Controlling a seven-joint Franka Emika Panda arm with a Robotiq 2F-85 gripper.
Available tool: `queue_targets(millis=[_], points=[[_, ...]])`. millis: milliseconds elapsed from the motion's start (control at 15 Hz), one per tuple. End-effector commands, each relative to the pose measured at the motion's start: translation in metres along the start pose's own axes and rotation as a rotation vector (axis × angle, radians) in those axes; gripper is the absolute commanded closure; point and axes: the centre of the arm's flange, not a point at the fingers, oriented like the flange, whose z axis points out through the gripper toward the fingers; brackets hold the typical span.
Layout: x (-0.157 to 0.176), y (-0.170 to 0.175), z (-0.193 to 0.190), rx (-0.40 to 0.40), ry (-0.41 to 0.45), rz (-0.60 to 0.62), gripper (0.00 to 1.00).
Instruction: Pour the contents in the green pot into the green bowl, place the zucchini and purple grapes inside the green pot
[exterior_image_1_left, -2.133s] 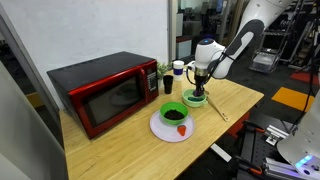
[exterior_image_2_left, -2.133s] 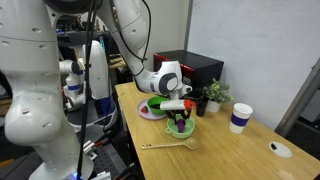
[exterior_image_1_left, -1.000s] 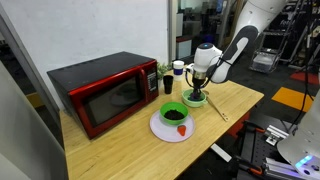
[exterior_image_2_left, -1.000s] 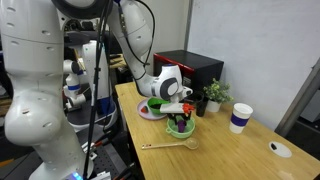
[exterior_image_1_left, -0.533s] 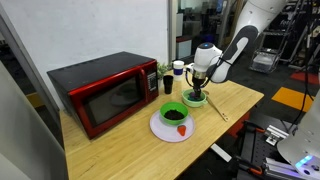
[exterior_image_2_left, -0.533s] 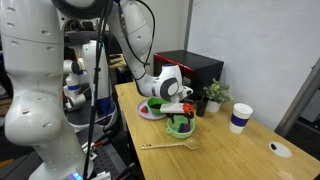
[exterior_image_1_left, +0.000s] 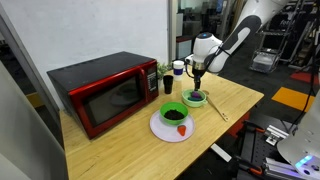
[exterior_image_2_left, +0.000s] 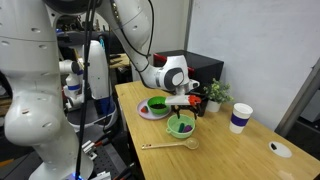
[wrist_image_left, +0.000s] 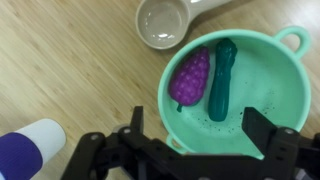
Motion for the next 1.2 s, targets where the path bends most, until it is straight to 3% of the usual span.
queue_targets(millis=[0,533,733,1133], points=[[0.000,0.024,-0.041,0.037,-0.107,0.028,0.00],[0.006,0.036,-0.128,0.086,-0.205,0.210,0.00],[0.009,0.022,-0.160,0.117,-0.203,0.256,0.00],[0.009,-0.016,-0.220,0.103,-0.142,0.261,0.00]])
